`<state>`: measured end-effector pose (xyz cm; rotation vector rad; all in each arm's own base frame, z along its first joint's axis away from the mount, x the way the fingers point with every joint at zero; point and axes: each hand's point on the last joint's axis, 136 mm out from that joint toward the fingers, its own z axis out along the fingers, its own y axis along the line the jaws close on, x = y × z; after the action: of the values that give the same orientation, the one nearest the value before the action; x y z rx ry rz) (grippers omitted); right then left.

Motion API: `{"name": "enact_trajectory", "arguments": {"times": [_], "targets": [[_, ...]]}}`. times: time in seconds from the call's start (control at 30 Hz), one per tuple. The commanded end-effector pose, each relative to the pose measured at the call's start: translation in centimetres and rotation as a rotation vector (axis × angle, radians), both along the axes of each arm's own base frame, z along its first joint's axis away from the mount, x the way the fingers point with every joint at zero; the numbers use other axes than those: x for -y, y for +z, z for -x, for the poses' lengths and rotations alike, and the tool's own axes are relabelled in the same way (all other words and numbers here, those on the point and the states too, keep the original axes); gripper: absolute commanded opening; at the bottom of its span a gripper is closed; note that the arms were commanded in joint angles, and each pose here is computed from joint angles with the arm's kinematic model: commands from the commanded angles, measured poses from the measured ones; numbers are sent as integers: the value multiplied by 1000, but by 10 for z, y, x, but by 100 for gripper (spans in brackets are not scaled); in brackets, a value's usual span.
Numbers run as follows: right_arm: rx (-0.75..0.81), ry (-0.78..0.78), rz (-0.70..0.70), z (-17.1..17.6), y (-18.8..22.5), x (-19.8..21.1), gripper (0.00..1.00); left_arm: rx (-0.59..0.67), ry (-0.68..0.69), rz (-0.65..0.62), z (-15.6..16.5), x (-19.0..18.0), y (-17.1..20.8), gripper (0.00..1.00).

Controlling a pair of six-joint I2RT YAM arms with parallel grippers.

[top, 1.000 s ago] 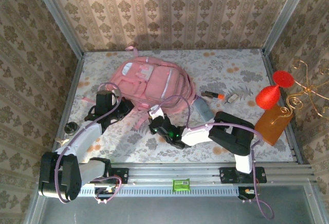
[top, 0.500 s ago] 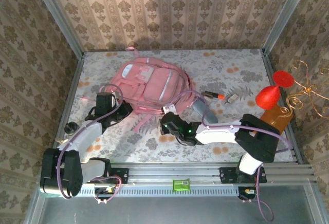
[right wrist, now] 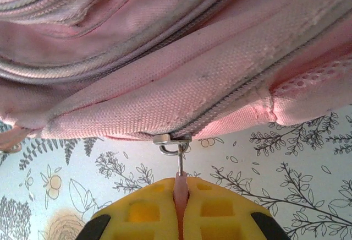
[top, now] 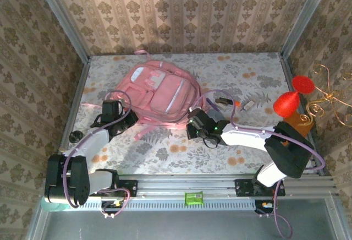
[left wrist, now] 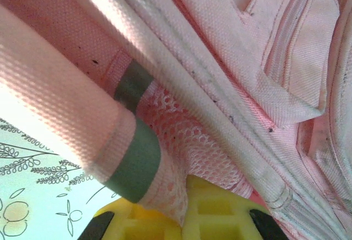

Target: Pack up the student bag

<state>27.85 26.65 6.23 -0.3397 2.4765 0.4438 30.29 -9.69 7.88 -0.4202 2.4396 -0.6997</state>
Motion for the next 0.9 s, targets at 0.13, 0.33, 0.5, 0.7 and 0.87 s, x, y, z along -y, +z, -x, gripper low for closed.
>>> {"name": "enact_trajectory", "arguments": {"times": [0.13,0.33,0.5,0.7,0.87], "targets": [[11,164,-86,8,26,-26,0,122,12,-73,-20,-12,20,24],[11,204,-196,9,48,-46,0,246,-42,-104,-15,-1,55,47],[18,221,-279,8,74,-55,0,414,-279,-148,2,49,93,54],[7,223,-372,3,99,-59,0,649,-587,-217,37,111,117,57],[-3,218,-434,-1,116,-58,0,782,-755,-272,63,140,113,59]]}}
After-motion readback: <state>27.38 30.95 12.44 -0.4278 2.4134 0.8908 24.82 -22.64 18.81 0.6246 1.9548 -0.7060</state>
